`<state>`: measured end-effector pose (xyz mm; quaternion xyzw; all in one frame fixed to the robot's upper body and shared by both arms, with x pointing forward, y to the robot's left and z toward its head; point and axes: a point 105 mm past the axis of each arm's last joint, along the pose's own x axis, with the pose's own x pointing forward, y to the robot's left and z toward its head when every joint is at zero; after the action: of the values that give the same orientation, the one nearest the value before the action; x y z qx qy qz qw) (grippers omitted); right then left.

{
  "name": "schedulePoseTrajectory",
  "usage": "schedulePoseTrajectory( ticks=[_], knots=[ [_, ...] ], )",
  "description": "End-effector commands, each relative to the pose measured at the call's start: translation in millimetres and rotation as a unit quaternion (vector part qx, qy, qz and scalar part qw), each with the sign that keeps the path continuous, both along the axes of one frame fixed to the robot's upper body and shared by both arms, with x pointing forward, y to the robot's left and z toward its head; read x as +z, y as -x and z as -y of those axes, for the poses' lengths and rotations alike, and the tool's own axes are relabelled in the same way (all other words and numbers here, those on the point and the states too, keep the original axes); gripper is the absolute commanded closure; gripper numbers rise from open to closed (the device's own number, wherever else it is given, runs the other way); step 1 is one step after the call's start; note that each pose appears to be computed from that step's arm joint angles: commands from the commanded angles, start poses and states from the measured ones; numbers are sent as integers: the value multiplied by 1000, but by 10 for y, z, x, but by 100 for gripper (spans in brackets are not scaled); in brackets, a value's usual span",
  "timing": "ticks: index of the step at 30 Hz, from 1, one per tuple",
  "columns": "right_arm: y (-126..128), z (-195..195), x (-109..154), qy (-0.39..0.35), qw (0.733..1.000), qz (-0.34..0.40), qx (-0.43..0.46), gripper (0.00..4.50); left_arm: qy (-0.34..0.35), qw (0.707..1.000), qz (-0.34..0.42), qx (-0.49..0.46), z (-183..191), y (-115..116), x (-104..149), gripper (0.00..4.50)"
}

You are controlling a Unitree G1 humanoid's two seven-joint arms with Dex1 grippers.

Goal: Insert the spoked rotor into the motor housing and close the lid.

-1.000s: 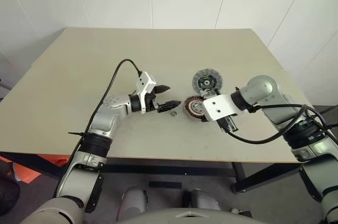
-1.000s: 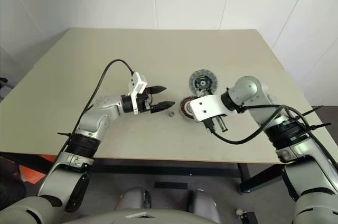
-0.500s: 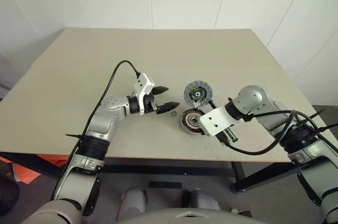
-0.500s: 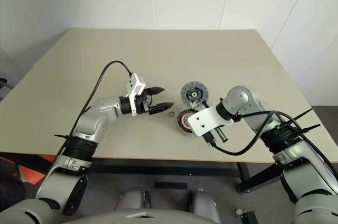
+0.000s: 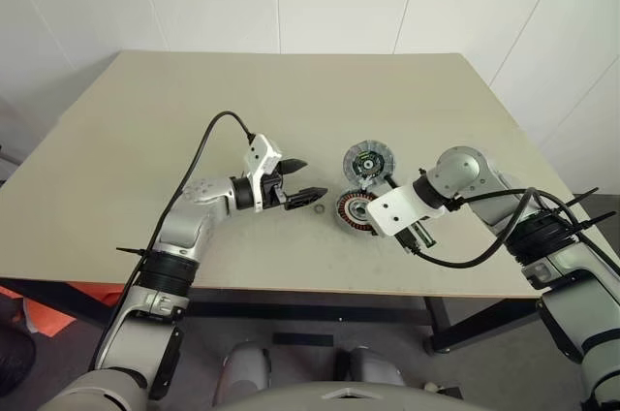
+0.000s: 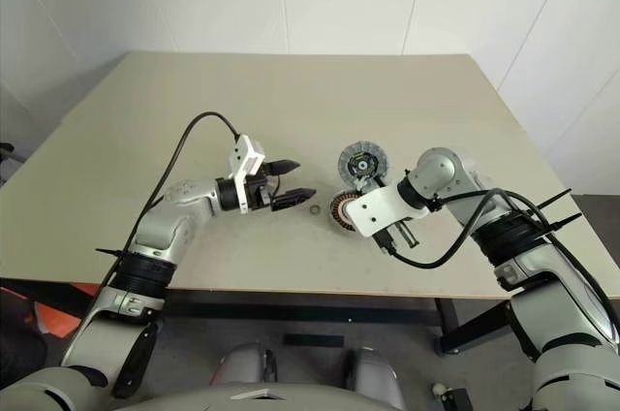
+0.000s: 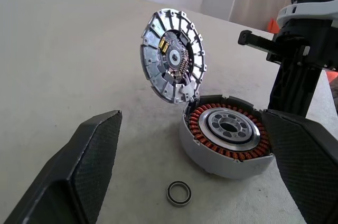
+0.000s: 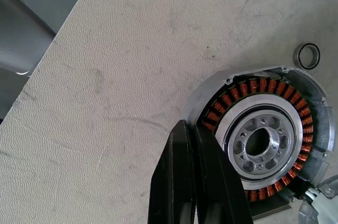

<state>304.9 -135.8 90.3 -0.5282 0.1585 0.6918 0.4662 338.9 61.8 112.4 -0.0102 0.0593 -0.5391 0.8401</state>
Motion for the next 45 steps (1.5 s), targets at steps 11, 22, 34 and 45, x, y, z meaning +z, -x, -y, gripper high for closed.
schedulePoseTrajectory(
  ticks=[11,22,34,45],
  knots=[
    [-21,-8,50,-2,1000,16,12,317,4,1000,26,-2,-19,6,143,0],
    [82,-96,448,-74,997,-23,-26,283,0,999,15,-35,-11,86,119,0],
    [203,-169,497,-188,969,-54,-149,283,-109,987,6,-115,-65,270,-324,0],
    [283,-126,337,-191,961,-46,-192,283,-126,988,44,-76,176,12,-524,0]
  ],
)
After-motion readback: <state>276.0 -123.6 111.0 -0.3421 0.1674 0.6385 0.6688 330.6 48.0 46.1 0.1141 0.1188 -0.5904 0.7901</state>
